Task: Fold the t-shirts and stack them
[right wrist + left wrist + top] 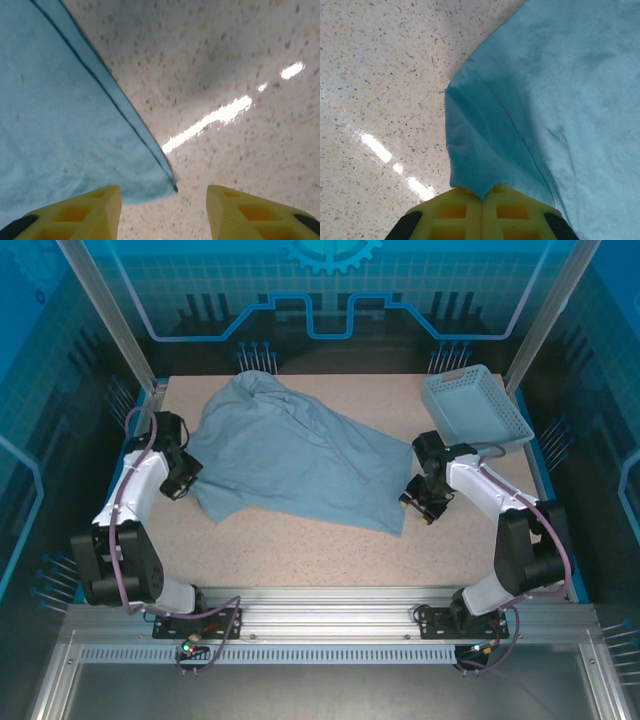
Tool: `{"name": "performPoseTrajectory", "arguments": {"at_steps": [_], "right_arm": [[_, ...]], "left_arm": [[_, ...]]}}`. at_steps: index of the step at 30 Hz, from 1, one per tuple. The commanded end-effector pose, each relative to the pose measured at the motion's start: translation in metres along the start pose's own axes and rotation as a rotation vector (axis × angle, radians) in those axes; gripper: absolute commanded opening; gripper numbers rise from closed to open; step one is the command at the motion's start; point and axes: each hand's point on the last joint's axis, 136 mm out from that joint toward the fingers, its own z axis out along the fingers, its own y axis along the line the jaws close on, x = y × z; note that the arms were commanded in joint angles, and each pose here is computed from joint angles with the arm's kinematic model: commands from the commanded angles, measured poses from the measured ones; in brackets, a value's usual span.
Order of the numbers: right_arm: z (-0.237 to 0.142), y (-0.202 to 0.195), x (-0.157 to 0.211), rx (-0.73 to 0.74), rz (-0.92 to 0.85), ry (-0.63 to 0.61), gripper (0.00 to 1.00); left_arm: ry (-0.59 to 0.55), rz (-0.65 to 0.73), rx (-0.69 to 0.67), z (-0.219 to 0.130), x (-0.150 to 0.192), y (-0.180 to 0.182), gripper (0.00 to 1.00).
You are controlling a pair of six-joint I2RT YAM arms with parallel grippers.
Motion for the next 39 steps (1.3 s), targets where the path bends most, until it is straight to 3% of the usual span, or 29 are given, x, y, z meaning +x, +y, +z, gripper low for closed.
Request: {"name": "performPoseTrajectory", "arguments": {"at_steps": [1,9,13,20,23,25,26,31,39], "right_arm": [[-0.008,0.010,-0.005,-0.020,-0.092,-0.071,0.49],[0.025,0.009,0.056,-0.043,-0.196,0.087,0.44],[0.035,0.010,0.054,-0.018,-0.202,0.093,0.47],[0.059,0.010,0.047,0.028,-0.194,0.096,0.44],[0.066,0.012,0.039,0.028,-0.164,0.079,0.34],[0.061,0.015,0.026,0.034,-0.152,0.033,0.11],[0.057,0.017,0.019,0.036,-0.153,0.009,0.07],[0.037,0.025,-0.004,0.040,-0.156,-0.036,0.00],[0.014,0.036,-0.031,-0.029,-0.110,-0.078,0.00]], "left_arm": [[0.020,0.035,-0.041,0.006,0.008,0.007,0.00],[0.035,0.056,-0.034,0.006,0.015,0.004,0.00],[0.046,0.062,-0.029,0.008,0.019,0.002,0.00],[0.052,0.071,-0.020,0.008,0.022,-0.001,0.00],[0.053,0.070,-0.016,0.007,0.023,-0.002,0.00],[0.049,0.070,-0.012,0.006,0.022,-0.003,0.00],[0.044,0.070,-0.011,0.005,0.022,-0.004,0.00],[0.030,0.068,-0.010,0.003,0.019,-0.006,0.00],[-0.010,0.061,-0.011,-0.005,0.009,-0.008,0.00]]}}
